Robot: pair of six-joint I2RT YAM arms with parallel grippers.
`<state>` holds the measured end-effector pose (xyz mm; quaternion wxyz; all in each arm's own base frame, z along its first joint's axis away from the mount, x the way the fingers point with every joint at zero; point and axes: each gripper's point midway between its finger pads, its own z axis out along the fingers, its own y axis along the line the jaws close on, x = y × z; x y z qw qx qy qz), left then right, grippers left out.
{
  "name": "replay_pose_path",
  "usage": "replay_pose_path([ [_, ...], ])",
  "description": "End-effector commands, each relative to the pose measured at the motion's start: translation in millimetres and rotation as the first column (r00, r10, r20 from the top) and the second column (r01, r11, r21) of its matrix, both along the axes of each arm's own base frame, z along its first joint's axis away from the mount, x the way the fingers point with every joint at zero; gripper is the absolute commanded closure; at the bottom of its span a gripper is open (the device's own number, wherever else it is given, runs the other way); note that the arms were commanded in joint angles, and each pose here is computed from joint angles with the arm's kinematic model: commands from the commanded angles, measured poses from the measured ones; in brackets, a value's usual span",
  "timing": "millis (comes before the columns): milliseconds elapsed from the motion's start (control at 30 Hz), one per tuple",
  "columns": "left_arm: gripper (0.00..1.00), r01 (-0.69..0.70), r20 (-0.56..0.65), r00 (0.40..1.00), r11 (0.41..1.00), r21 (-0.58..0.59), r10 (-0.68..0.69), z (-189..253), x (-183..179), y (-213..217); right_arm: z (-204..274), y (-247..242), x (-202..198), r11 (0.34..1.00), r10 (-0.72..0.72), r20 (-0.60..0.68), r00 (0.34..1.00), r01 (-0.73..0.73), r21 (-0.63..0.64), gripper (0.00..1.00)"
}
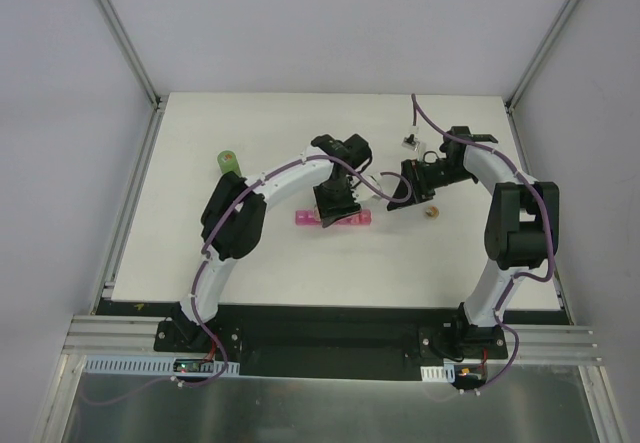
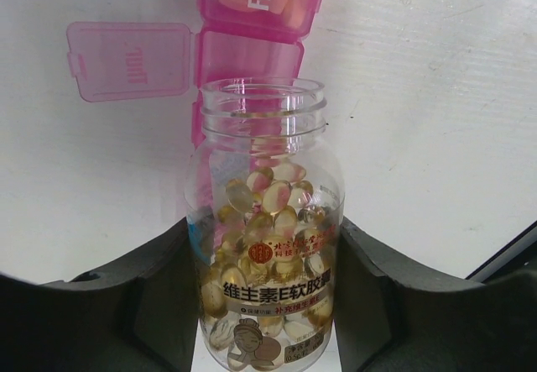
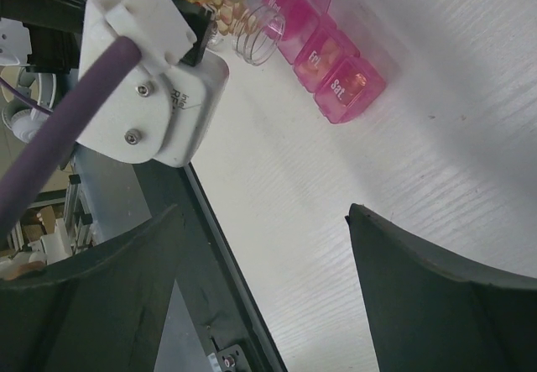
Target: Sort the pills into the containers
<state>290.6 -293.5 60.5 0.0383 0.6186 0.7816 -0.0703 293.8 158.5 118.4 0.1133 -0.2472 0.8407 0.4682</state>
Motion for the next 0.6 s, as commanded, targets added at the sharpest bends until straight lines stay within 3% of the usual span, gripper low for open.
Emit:
replay_pose_path([
  [0, 1.00, -0.020, -0.042, 0.999, 0.998, -0.062, 0.018, 15, -4, -6, 13, 7, 2, 0.999, 0.024, 0.030, 0.999, -0.025, 0.041, 0.18],
  [567, 1.00, -0.010, -0.059, 0.998, 1.000, 0.010, 0.011, -13, -6, 6, 14, 7, 2, 0.999, 0.024, 0.030, 0.999, -0.025, 0.044, 0.18],
])
